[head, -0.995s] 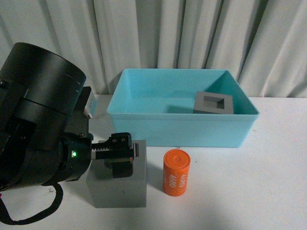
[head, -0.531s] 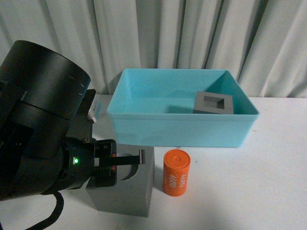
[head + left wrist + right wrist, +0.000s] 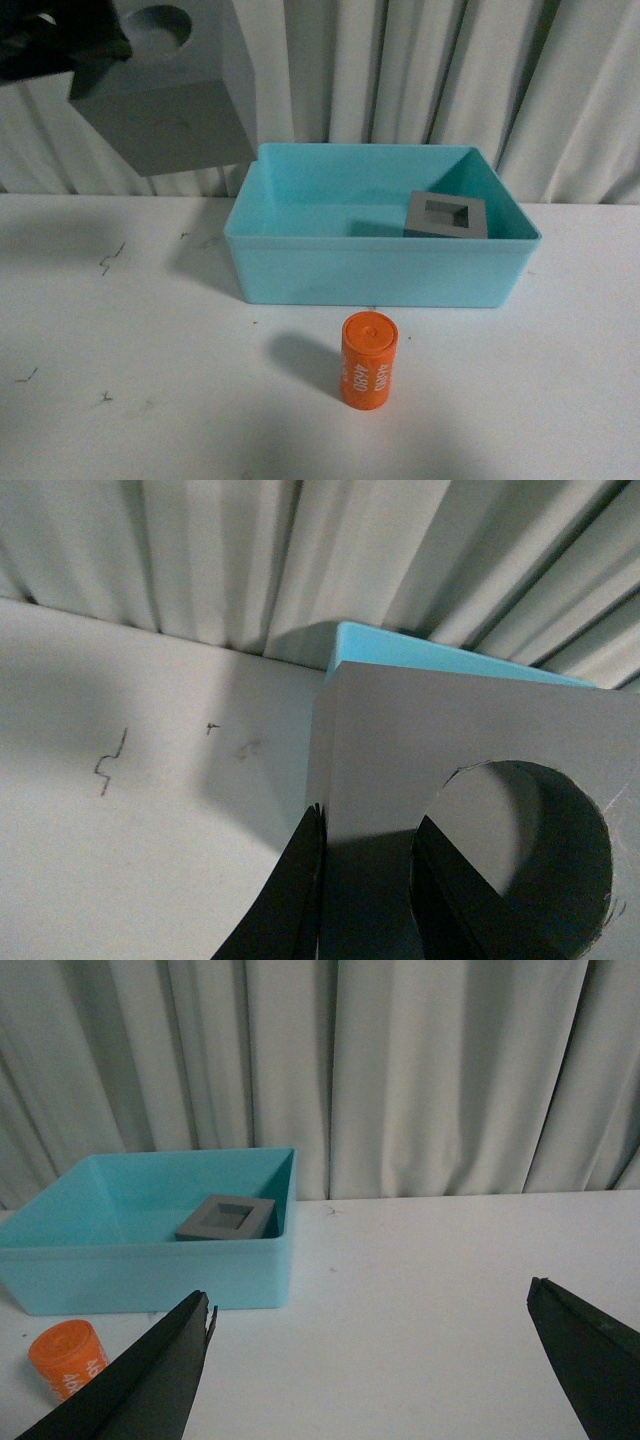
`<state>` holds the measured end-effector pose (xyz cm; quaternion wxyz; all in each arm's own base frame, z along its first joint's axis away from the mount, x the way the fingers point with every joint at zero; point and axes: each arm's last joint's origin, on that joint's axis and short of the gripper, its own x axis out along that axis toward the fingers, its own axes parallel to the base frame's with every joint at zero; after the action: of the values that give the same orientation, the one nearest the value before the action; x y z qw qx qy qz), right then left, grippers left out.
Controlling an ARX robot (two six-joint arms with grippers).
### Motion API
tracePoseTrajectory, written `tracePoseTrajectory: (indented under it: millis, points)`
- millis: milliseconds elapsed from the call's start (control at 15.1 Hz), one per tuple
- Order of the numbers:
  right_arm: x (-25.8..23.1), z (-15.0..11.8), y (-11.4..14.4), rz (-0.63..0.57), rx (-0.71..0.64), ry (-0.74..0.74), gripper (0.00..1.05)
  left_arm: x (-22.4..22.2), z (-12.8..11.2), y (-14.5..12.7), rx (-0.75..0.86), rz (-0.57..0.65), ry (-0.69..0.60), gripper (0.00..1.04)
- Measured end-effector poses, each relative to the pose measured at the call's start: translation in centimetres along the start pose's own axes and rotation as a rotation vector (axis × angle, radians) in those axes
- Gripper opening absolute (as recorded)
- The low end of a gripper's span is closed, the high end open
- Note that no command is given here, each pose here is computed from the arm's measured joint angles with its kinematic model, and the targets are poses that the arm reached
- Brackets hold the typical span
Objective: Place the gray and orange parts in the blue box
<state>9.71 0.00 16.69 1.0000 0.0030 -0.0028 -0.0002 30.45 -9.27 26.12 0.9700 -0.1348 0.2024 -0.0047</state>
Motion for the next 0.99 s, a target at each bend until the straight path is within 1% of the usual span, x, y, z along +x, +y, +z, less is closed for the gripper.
tracePoseTrajectory:
  millis: [133, 332, 398, 531, 729, 796, 995]
  points:
    - [0.0, 0.0, 0.0, 0.0, 0.0, 0.0, 0.98, 2.5, -0.8, -1.4, 0.033, -0.022, 0.052, 0.21]
    - [0.0, 0.0, 0.0, 0.0, 0.0, 0.0, 0.98, 6.3, -1.9, -3.7, 0.086, -0.051, 0.093, 0.21]
    - [0.0, 0.0, 0.0, 0.0, 0.0, 0.0, 0.98, 7.5, -2.6, -4.2, 0.104, -0.055, 0.112, 0.21]
    - [0.0, 0.0, 0.0, 0.0, 0.0, 0.0, 0.98, 9.4, -4.2, -4.1, 0.124, -0.038, 0.159, 0.21]
    - [0.0, 0.0, 0.0, 0.0, 0.0, 0.0, 0.98, 11.2, -4.1, -3.7, 0.131, -0.019, 0.157, 0.2]
    - [0.0, 0.0, 0.0, 0.0, 0.0, 0.0, 0.98, 11.7, -4.6, -3.3, 0.132, -0.007, 0.173, 0.2]
    - [0.0, 0.0, 0.0, 0.0, 0.0, 0.0, 0.98, 12.0, -4.1, -2.6, 0.123, 0.005, 0.166, 0.2]
